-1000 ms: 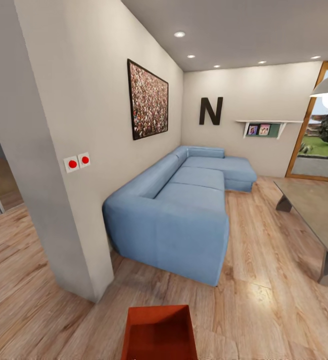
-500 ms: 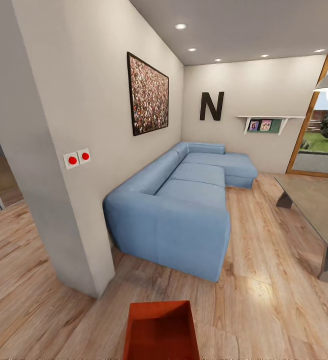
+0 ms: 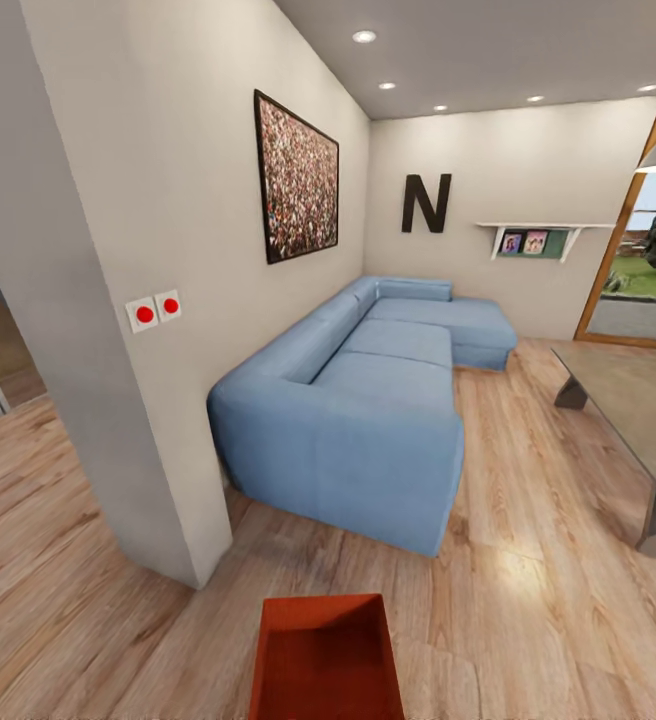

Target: Move the two storage containers from the living room to the garage. In the garage, place one container on the floor and stack the other container on top of it (either order is fine).

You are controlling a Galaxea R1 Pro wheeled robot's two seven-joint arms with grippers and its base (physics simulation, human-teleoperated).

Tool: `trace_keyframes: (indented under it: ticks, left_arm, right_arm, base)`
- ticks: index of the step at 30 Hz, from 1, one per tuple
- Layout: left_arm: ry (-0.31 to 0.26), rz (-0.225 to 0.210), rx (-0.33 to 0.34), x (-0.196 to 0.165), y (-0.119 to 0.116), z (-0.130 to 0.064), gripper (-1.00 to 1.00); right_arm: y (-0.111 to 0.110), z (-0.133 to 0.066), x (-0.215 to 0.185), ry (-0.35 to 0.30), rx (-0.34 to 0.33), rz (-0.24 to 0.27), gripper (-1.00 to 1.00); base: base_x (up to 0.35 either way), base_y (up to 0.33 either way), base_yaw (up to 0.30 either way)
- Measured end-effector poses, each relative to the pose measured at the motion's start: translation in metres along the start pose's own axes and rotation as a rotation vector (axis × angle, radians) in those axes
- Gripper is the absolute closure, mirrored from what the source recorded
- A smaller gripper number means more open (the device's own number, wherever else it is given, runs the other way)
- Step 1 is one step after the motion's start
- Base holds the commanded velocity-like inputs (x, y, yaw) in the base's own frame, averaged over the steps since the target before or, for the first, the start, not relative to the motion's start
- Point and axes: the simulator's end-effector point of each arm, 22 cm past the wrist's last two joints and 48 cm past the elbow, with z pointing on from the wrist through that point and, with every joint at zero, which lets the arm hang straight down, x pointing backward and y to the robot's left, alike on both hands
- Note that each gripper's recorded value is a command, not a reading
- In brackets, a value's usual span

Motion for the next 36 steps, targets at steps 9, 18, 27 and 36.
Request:
trace_keyframes:
  ticks: [9,18,27,36]
  left_arm:
    - [0.014,0.001,-0.003,0.005,0.001,0.000,-1.00]
    - [0.027,0.003,-0.007,0.010,0.002,-0.001,-1.00]
    - [0.041,0.002,-0.010,0.016,0.004,-0.001,-1.00]
    - [0.055,0.002,-0.014,0.021,0.005,-0.002,-1.00]
  right_arm:
    - [0.001,0.000,0.005,0.014,-0.004,-0.001,-1.00]
    - [0.003,0.000,0.011,0.027,-0.007,-0.002,-1.00]
    - [0.004,0.000,0.016,0.041,-0.010,-0.003,-1.00]
    - [0.006,0.000,0.022,0.055,-0.014,-0.003,-1.00]
  base:
    - [0.000,0.000,0.000]
    - [0.000,-0.059,0.000]
    - [0.000,-0.095,0.000]
    - [0.000,-0.006,0.000]
